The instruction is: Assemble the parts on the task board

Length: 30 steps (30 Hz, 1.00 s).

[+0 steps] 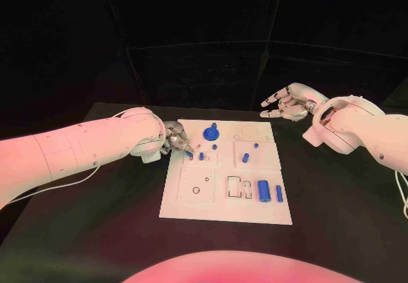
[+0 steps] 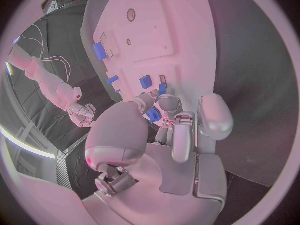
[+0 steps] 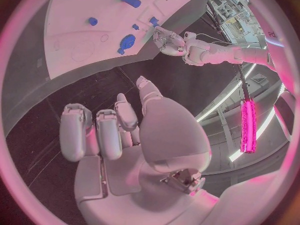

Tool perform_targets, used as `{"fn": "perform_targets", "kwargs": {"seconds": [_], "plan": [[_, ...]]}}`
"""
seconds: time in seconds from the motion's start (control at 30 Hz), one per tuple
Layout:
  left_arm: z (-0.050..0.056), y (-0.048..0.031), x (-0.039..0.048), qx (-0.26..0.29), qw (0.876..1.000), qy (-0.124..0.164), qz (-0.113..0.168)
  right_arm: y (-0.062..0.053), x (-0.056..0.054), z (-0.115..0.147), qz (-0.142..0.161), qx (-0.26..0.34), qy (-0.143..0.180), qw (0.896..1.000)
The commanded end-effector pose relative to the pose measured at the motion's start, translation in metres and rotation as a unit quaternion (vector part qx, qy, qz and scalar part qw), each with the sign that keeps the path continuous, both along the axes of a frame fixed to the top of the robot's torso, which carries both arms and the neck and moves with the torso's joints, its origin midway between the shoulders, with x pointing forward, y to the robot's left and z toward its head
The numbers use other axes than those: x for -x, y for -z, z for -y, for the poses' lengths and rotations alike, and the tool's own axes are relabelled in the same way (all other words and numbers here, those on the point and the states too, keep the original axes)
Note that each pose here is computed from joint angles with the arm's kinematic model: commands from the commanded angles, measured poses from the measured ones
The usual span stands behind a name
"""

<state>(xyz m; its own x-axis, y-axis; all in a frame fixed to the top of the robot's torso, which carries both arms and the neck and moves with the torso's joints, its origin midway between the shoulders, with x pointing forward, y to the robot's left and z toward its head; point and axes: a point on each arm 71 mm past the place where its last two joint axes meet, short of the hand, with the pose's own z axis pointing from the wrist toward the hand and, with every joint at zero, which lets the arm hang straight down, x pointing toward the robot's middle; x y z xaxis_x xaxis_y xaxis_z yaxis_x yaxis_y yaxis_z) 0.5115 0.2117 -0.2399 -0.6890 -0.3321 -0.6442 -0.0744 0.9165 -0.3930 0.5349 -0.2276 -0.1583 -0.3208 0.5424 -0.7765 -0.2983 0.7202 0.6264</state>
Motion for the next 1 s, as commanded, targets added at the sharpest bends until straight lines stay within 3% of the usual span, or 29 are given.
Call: {"fn": "perform_targets", "kwargs": {"seconds": [0.03, 0.5, 1.0], "plan": [[-0.0012, 0.0019, 0.0016, -0.012, 1.000, 0.004, -0.002, -0.0013, -0.0001, -0.0001, 0.000, -0.001, -0.003, 1.000], [0.0047, 0.0064, 0.0082, -0.016, 0.999, 0.023, -0.021, -0.0013, -0.0001, -0.0005, 0.000, -0.002, -0.003, 1.000], [0.0027, 0.0094, 0.0082, -0.024, 0.999, 0.024, -0.031, -0.0014, 0.0002, -0.0005, 0.000, -0.002, -0.003, 1.000]]}}
